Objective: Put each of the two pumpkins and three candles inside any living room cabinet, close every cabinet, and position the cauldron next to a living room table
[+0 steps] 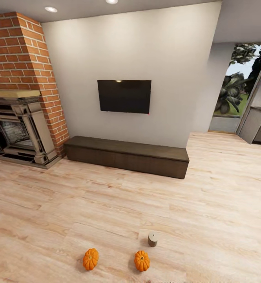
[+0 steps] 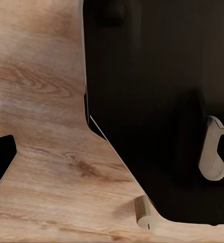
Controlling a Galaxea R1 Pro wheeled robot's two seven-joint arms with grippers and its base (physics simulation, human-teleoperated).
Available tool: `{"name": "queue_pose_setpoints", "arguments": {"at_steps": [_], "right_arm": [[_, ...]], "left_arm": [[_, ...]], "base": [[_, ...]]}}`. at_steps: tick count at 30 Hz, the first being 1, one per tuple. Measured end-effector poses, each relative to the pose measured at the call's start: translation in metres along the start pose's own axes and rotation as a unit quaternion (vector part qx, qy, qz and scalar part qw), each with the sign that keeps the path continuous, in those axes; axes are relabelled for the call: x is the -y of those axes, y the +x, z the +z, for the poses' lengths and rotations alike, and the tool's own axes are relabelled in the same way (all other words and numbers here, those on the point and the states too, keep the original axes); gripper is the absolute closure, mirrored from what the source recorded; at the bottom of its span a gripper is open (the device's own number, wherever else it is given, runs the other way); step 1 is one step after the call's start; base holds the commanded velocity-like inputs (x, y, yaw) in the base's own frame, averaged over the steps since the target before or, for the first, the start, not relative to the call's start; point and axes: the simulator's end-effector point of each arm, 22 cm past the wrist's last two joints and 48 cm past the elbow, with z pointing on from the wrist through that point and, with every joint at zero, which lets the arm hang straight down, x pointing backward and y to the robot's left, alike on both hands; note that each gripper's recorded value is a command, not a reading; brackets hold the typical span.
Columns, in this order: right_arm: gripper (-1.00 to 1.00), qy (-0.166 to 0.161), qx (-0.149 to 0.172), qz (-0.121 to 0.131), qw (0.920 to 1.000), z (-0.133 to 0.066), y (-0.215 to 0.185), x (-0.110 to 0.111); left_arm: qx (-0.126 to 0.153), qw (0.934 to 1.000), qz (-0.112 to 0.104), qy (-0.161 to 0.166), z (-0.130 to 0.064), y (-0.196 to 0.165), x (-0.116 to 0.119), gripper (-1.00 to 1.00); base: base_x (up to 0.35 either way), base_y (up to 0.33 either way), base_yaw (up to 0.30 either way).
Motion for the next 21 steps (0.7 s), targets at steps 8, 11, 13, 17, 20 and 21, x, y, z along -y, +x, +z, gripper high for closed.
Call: {"name": "queue_pose_setpoints", "arguments": {"at_steps": [8,11,13,17,20,21], "right_arm": [[-1.00,0.000,-0.003,0.000,1.0000,0.0000,0.0021,0.0000],[-1.00,0.000,-0.004,0.000,1.0000,0.0000,0.0028,0.0000],[-1.00,0.000,-0.004,0.000,1.0000,0.0000,0.0030,0.0000],[-1.00,0.000,-0.004,0.000,1.0000,0.0000,0.0033,0.0000],[-1.00,0.000,-0.004,0.000,1.0000,0.0000,0.0032,0.0000],[-1.00,0.000,-0.004,0.000,1.0000,0.0000,0.0032,0.0000]], "left_arm": [[-0.003,1.0000,0.001,-0.001,-0.0001,0.0020,-0.0011,-1.00],[-0.004,1.0000,0.001,-0.001,-0.0001,0.0028,-0.0012,-1.00],[-0.004,1.0000,0.000,0.000,-0.0001,0.0033,-0.0008,-1.00],[-0.005,1.0000,0.000,-0.002,-0.0001,0.0038,-0.0004,-1.00],[-0.005,1.0000,0.000,-0.003,-0.0001,0.0039,-0.0006,-1.00],[-0.005,1.0000,0.000,-0.003,-0.0001,0.0039,-0.0006,-1.00]], "base": [[0.000,0.000,-0.256],[0.000,0.000,-0.258],[0.000,0.000,-0.266],[0.000,0.000,-0.272],[0.000,-0.028,-0.275],[0.000,-0.099,-0.276]]}}
